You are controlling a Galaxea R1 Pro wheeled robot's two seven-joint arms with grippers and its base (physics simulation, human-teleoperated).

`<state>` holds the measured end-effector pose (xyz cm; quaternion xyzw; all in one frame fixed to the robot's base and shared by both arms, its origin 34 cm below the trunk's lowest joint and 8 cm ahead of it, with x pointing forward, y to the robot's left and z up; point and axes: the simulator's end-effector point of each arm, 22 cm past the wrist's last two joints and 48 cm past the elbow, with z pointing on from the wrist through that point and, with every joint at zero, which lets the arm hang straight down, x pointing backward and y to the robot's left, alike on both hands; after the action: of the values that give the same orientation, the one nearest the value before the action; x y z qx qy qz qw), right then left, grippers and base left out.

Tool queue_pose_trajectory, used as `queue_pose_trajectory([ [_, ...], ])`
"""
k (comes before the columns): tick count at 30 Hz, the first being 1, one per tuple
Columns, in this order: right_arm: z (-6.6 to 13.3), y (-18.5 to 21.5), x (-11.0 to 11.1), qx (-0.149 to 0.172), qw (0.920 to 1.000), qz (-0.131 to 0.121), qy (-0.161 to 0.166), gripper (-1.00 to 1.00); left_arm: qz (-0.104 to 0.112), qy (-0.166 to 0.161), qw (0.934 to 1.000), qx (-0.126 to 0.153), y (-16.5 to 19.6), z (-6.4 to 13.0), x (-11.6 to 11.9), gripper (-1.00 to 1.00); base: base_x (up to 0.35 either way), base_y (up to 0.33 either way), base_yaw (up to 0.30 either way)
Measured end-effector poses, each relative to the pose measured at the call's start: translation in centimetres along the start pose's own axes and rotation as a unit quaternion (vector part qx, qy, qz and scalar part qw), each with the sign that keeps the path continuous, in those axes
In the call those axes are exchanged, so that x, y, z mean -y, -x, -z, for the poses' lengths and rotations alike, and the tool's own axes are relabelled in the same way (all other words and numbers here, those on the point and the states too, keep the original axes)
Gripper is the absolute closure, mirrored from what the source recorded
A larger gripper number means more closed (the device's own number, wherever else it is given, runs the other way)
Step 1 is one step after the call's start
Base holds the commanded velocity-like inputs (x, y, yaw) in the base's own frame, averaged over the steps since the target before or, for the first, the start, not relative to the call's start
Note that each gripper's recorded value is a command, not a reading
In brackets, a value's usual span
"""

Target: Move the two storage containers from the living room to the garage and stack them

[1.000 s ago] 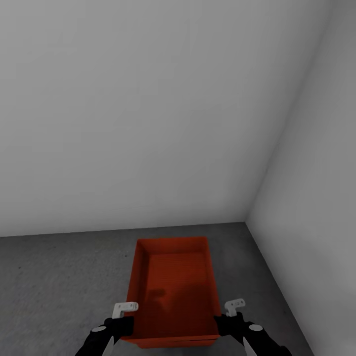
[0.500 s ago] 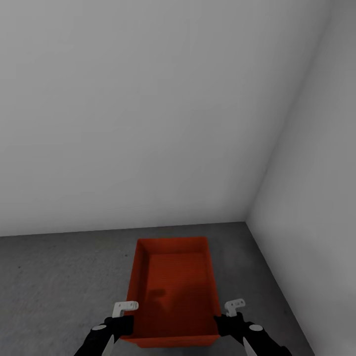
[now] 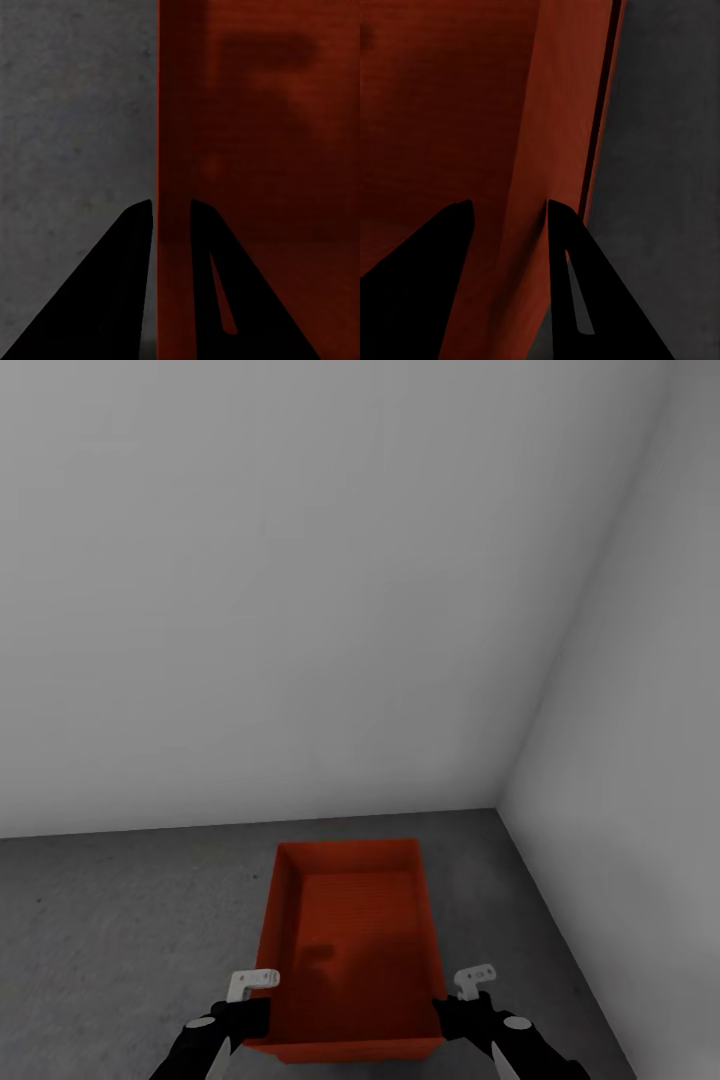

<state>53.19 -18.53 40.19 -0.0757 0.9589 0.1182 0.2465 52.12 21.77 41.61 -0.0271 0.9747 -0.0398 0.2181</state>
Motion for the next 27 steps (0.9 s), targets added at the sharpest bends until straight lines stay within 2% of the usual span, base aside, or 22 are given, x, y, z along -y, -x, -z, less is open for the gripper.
queue_pose_trajectory([
  [6, 0.0, 0.0, 0.0, 0.0, 1.0, 0.0, 0.0, 1.0, 0.0, 0.0, 1.0, 0.0, 0.0, 0.0, 0.0, 1.0, 0.0, 0.0, 0.0],
  [7, 0.0, 0.0, 0.0, 0.0, 1.0, 0.0, 0.0, -1.0, 0.0, 0.0, 1.0, 0.0, 0.0, 0.0, 0.0, 1.0, 0.0, 0.0, 0.0],
  [8, -0.2, 0.2, -0.9, 0.002, 1.0, -0.003, 0.006, -1.0, 0.004, 0.002, 1.0, 0.0, 0.0, 0.0, -0.2, -1.0, 0.0, 0.0, 0.0],
  [9, -0.2, 0.1, -1.3, 0.003, 0.9999, -0.001, 0.01, -1.0, -0.003, 0.007, 0.9998, 0.019, 0.5, -0.1, -0.5, -1.0, 0.0, 0.0, 0.0],
  [14, -0.2, 0.7, -1.3, 0.017, 0.9998, 0.001, 0.011, -1.0, -0.003, 0.007, 0.9998, 0.02, 0.5, -0.1, -0.5, -1.0, 0.0, 0.0, 0.0],
  [27, -0.2, 0.8, -1.2, 0.019, 0.9998, 0.0, 0.01, -1.0, -0.003, 0.007, 0.9998, 0.021, 0.6, -0.1, -0.5, -1.0, 0.0, 0.0, 0.0],
])
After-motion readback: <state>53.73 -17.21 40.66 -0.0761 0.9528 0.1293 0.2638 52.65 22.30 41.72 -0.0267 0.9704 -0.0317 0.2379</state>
